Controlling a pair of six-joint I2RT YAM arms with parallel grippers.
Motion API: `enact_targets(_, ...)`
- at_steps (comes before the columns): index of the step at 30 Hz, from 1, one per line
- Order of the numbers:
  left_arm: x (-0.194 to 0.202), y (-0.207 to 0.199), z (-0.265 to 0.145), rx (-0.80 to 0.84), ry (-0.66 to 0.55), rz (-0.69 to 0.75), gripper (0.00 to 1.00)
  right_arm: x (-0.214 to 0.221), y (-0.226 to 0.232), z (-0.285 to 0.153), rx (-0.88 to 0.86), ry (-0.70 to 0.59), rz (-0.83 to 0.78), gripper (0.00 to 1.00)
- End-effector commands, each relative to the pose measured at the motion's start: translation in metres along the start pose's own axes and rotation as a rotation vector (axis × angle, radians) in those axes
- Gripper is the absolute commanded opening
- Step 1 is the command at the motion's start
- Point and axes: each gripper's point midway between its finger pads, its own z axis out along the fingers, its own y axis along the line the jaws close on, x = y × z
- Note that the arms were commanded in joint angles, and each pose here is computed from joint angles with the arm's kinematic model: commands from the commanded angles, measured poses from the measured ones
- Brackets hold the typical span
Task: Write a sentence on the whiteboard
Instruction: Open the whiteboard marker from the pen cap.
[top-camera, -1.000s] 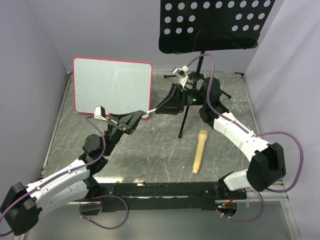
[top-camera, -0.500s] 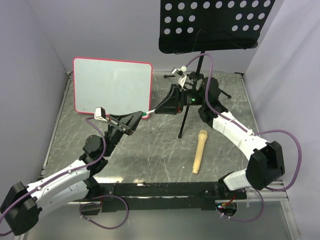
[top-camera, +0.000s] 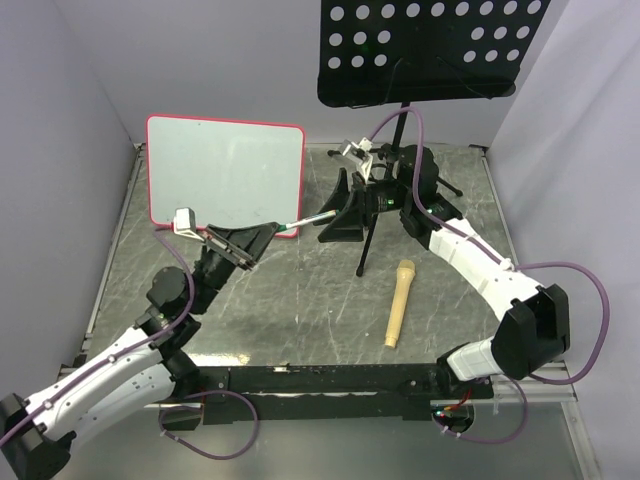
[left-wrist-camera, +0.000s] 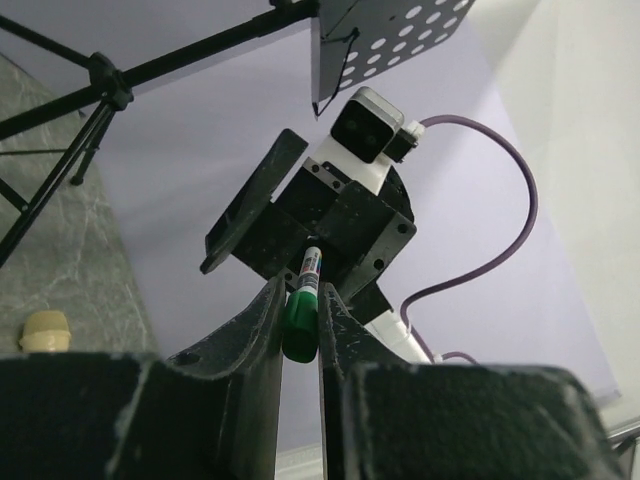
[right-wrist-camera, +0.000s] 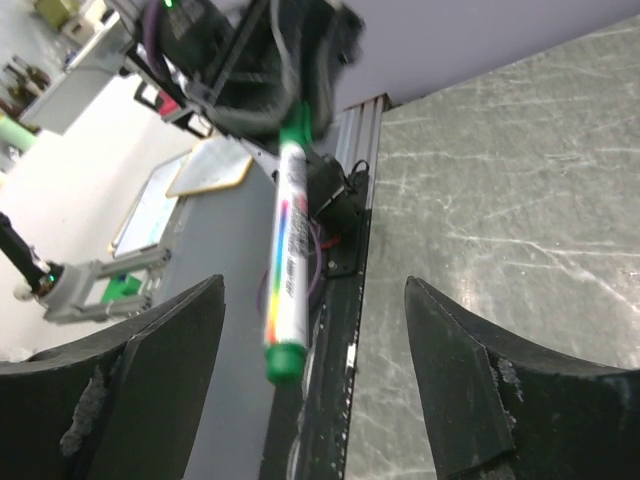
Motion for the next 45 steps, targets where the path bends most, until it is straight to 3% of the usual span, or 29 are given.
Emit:
enact_targets(1, 0.004, -0.01, -0.001, -0.024, 0.059, 0.121, 0.01, -0.008, 0.018, -0.004, -0.032, 0.031, -0.171, 0.8)
enact_targets(8, 0.015, -0.007, 0.003, -0.016, 0.115, 0.127, 0.01, -0.012, 0.031, -0.004, -0.087, 0.016, -0.163, 0.78)
enact_targets(13, 0.02, -0.01, 0.01, -0.007, 0.138, 0.148, 0.01, -0.01, 0.035, 0.0, -0.099, 0.035, -0.154, 0.67)
enact_targets(25, 0.019, -0.018, 0.009, 0.049, 0.131, 0.126, 0.01, -0.002, 0.025, 0.004, -0.085, 0.051, -0.108, 0.55)
enact_targets(28, 0.018, -0.019, 0.005, 0.066, 0.124, 0.11, 0.01, 0.001, 0.03, 0.004, -0.109, 0.05, -0.08, 0.55)
enact_targets(30, 0.012, -0.02, 0.004, 0.079, 0.087, 0.08, 0.01, -0.008, 0.036, 0.004, -0.131, 0.018, -0.155, 0.56)
enact_targets(32, 0.009, -0.019, 0.0, 0.106, 0.061, 0.045, 0.01, -0.008, 0.039, 0.001, -0.139, -0.002, -0.069, 0.61)
enact_targets(33, 0.007, -0.018, -0.002, 0.113, 0.05, 0.01, 0.01, -0.018, 0.044, -0.001, -0.154, -0.033, -0.156, 0.62)
enact_targets(34, 0.008, -0.008, -0.005, 0.101, 0.044, -0.005, 0.01, -0.019, 0.043, 0.0, -0.159, -0.034, -0.074, 0.63)
enact_targets(45, -0.005, -0.012, -0.008, 0.182, -0.035, -0.106, 0.01, -0.037, 0.019, 0.005, -0.058, -0.156, -0.008, 0.62)
